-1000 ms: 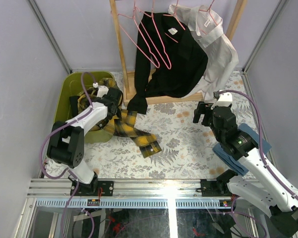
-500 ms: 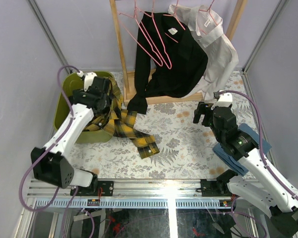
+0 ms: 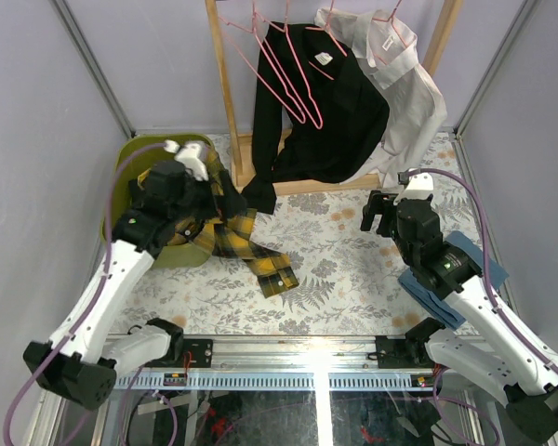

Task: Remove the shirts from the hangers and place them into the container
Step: Place the shirt in the bin.

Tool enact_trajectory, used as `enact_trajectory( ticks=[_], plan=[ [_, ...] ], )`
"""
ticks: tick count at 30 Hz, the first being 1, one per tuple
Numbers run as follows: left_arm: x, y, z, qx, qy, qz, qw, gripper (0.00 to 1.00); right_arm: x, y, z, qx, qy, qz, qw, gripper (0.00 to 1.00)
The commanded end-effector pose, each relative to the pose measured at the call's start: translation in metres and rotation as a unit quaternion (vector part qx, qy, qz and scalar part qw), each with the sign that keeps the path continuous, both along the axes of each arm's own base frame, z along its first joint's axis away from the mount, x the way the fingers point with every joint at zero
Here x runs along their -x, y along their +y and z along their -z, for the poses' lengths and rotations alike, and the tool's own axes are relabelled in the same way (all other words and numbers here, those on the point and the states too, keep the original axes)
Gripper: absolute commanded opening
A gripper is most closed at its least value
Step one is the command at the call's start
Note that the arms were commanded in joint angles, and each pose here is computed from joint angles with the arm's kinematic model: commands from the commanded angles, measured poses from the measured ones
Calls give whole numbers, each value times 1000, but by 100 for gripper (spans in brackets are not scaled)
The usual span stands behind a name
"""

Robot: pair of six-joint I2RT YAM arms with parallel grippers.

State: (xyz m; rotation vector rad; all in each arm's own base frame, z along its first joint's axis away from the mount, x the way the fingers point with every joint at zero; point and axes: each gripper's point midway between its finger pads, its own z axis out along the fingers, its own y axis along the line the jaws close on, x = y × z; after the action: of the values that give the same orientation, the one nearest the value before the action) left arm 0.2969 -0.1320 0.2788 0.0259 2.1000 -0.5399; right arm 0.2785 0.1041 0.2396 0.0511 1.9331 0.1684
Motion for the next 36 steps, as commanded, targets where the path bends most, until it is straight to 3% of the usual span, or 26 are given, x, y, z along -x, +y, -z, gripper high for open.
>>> enact_trajectory(
  ticks=[1, 10, 22, 26, 28, 31, 36],
  plan=[
    [30, -73, 37, 15, 39, 157, 987, 100, -3, 1, -10, -17, -20, 9, 1000, 88],
    [55, -114, 142, -142, 139, 176, 964, 100, -2, -1, -10, -16, -17, 12, 1000, 88],
    [55, -123, 255, -245, 244, 116, 931, 99, 0, -6, -8, -4, -16, 15, 1000, 88],
    [64, -110, 281, -283, 271, 103, 914, 89, 1, -7, -8, 0, -16, 14, 1000, 88],
    [66, -105, 288, -297, 276, 101, 909, 78, 1, -6, -7, 0, -16, 14, 1000, 88],
    [63, -100, 284, -312, 264, 90, 908, 48, 0, -6, -7, -2, -16, 15, 1000, 88],
    [38, -106, 222, -290, 177, 77, 937, 9, 1, -6, -8, -4, -16, 15, 1000, 88]
  ],
)
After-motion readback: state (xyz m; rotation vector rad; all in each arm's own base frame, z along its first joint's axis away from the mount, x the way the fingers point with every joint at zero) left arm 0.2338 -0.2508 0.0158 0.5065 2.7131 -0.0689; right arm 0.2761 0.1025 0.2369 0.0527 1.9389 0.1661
